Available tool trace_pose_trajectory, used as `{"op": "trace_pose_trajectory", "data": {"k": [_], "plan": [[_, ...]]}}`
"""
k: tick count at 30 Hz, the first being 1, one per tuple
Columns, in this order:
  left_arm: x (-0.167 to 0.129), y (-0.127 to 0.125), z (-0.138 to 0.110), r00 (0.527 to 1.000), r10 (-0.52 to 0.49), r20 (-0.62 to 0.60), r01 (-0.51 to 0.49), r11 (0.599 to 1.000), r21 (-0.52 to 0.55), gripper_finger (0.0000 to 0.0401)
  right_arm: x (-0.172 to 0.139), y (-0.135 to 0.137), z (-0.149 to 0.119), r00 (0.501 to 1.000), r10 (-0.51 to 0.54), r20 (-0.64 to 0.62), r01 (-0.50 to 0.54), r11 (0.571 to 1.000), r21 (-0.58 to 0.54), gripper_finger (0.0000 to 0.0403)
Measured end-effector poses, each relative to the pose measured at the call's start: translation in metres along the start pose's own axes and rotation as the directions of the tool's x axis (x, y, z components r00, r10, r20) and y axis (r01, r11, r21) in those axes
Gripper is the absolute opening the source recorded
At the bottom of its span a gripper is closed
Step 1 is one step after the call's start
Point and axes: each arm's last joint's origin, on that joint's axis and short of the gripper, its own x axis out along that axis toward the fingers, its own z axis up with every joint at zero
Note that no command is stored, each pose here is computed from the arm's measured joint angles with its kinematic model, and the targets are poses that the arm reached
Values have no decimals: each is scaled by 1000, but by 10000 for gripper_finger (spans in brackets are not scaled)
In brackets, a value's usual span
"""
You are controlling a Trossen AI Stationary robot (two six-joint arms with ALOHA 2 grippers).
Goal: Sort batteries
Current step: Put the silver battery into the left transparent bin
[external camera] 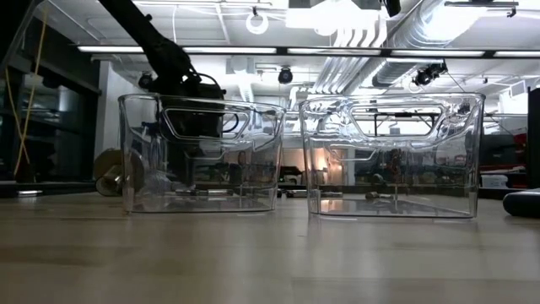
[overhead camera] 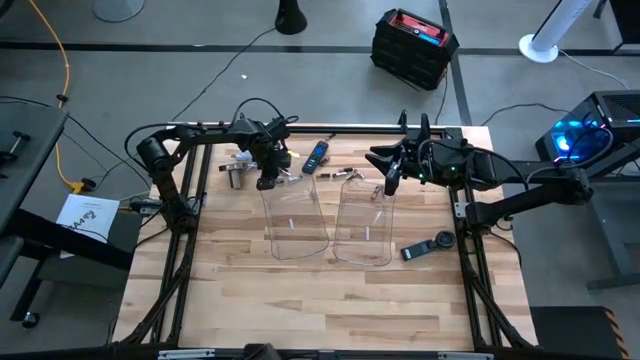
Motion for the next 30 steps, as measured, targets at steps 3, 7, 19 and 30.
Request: {"op": "trace_pose_trajectory", "data": {"k": [3, 7, 19, 30], "plan": [[-4, -3, 1, 998, -60, -12, 59, 997, -50, 134, 0, 0, 0, 1000, 1, -1, -1, 1000, -2, 126], [-19, -16, 9, 980, -174, 97, 181, 981, -72, 124, 0, 0, 0, 1000, 2, -1, -2, 1000, -9, 126], [-53, -28, 20, 969, 237, 71, -240, 970, 48, 117, 0, 0, 0, 1000, 0, -5, 0, 1000, -31, 126], [-25, -3, 4, 999, 46, 9, -47, 996, 76, 117, 0, -1, -2, 1000, -6, -18, 5, 1000, -20, 126]]}}
